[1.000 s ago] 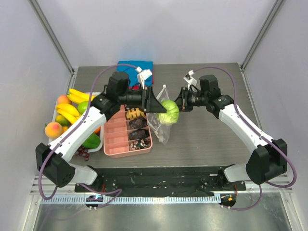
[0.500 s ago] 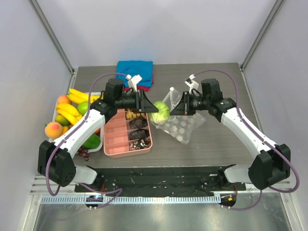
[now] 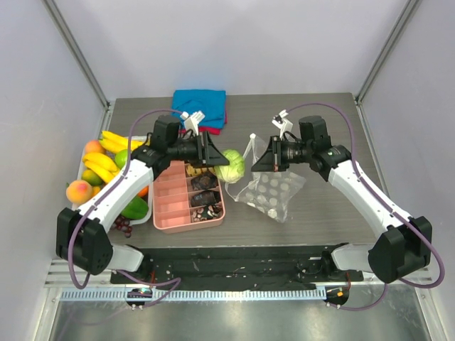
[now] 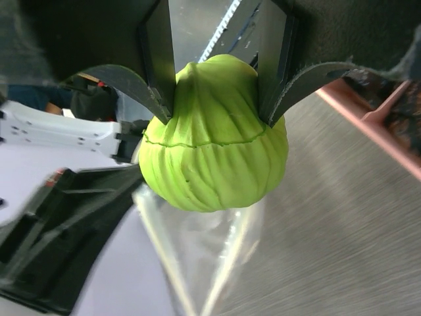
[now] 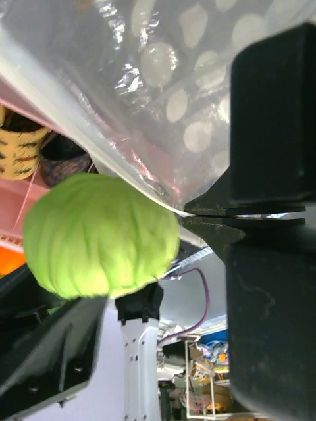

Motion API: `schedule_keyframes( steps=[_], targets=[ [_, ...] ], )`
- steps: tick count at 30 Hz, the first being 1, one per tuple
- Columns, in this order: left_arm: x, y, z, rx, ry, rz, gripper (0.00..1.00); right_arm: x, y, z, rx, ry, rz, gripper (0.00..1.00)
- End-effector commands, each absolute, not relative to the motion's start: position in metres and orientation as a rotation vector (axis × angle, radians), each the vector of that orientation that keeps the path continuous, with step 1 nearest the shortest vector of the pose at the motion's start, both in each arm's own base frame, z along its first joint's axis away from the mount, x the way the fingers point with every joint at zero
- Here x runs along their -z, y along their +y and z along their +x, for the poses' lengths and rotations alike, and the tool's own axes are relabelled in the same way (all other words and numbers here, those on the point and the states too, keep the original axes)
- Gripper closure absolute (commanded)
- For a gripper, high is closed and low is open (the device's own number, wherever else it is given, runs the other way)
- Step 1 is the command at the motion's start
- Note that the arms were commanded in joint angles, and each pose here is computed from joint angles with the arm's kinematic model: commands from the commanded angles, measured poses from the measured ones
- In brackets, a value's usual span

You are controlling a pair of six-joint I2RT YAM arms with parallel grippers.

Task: Place the food in the zip-top bag and seal the zipper
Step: Place the fake vegetable in the zipper food storage bag.

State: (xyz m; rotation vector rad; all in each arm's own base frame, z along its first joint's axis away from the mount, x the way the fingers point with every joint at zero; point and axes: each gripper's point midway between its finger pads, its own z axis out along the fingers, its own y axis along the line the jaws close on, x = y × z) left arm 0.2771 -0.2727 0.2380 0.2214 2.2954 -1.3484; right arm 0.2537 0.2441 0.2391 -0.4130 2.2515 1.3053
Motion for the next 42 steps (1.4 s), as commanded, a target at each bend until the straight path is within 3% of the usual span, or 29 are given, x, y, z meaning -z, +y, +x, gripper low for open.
schedule_keyframes(
  steps=[1,8,18,30,36,42],
  targets=[
    [-0.312,-0.277,0.257,1.496,2.022,0.376,0.79,-0.275,0.258,0.260,-1.397,2.084,-0.455,0.99],
    [-0.373,-0.247,0.250,1.524,1.890,0.331,0.79,-0.296,0.289,0.258,-1.584,1.992,-0.441,0.99],
    [-0.371,-0.237,0.240,1.530,1.885,0.281,0.77,-0.280,0.307,0.263,-1.682,1.901,-0.443,0.99],
    [-0.299,-0.242,0.255,1.555,2.082,0.183,0.77,-0.270,0.306,0.258,-1.686,1.911,-0.461,0.99],
    [-0.241,-0.221,0.271,1.337,2.288,0.026,0.79,-0.270,0.304,0.253,-1.682,1.914,-0.483,0.99],
    [-0.218,-0.205,0.278,1.160,2.373,0.014,0.79,-0.274,0.303,0.250,-1.679,1.904,-0.506,0.99]
  ],
)
